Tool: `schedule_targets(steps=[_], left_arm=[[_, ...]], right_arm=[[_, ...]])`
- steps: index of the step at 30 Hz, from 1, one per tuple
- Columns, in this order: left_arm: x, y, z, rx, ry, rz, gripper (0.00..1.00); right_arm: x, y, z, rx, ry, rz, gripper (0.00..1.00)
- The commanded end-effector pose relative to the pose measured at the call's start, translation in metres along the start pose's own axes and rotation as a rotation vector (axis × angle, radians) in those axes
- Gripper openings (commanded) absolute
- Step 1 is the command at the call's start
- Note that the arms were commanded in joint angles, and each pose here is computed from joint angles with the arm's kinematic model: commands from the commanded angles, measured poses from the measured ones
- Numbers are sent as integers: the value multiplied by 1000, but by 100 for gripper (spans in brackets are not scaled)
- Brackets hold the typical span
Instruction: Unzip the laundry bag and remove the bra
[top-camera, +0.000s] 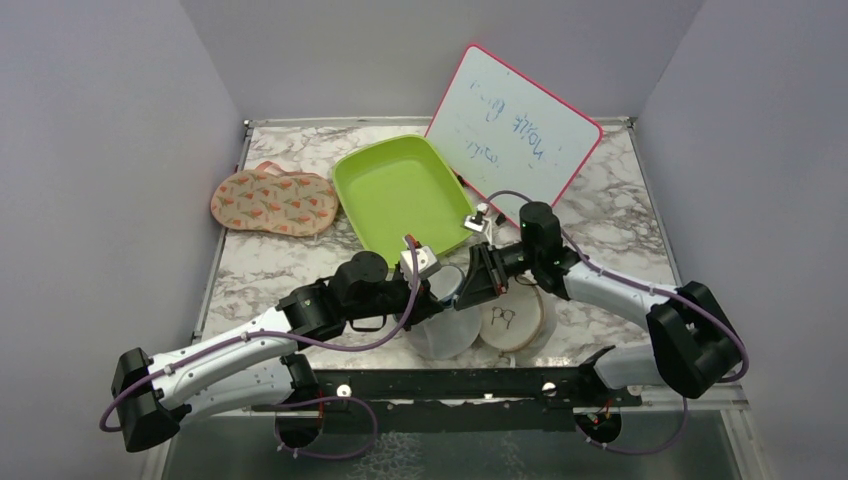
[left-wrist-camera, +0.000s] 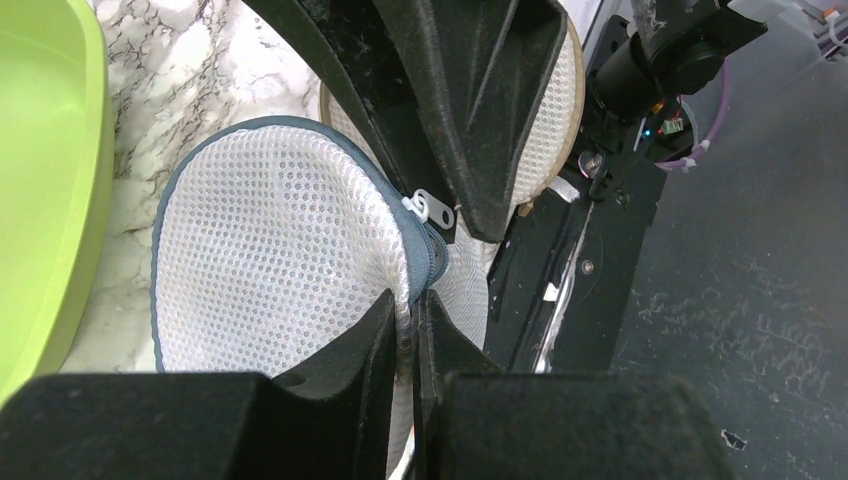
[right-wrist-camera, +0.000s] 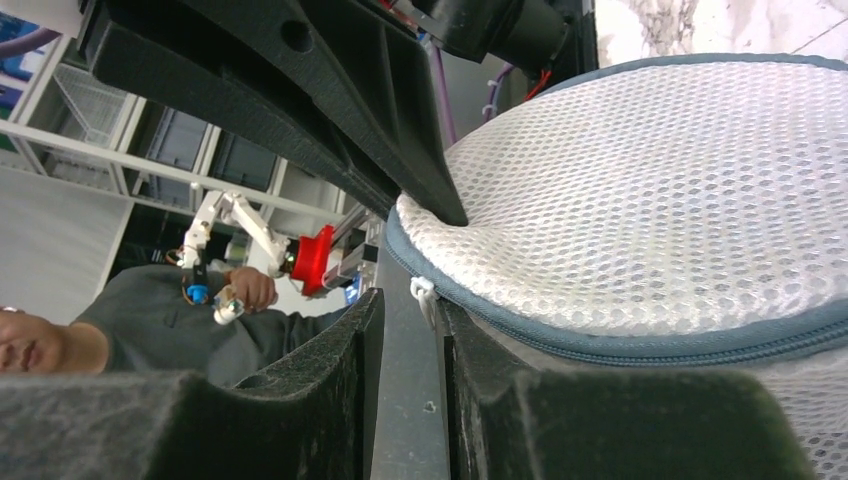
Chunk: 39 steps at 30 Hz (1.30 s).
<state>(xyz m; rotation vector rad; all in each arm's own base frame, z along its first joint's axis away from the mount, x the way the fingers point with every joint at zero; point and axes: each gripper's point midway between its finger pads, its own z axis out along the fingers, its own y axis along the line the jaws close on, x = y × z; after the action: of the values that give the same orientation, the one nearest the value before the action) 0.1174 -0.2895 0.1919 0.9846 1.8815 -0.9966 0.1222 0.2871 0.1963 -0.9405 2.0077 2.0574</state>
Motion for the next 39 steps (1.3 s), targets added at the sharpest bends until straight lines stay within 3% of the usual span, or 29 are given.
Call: schedule_targets(steps=[1, 7, 10, 22, 30, 33, 39], left_arm=[[-13, -11, -1, 47, -45, 4, 0], [-13, -11, -1, 48, -43, 3, 0], [-8, -9, -2, 41, -26, 15, 0], [-5, -12, -19, 75, 27, 190, 0], [1, 0, -21, 23, 71, 234, 0], [4, 5, -23, -15, 72, 189, 0], [-14, 4, -25, -74, 38, 35, 46]], right_arm=[[-10, -10, 4, 51, -29, -4, 21], [-21, -16, 3, 128, -63, -6, 1], [-25, -16, 0, 179, -65, -31, 1], [-47, -47, -46, 694, -80, -250, 1], [-59, -74, -56, 911, -61, -320, 1], [-72, -52, -53, 867, -124, -377, 1], [-65, 2, -20, 551, -116, -460, 1]])
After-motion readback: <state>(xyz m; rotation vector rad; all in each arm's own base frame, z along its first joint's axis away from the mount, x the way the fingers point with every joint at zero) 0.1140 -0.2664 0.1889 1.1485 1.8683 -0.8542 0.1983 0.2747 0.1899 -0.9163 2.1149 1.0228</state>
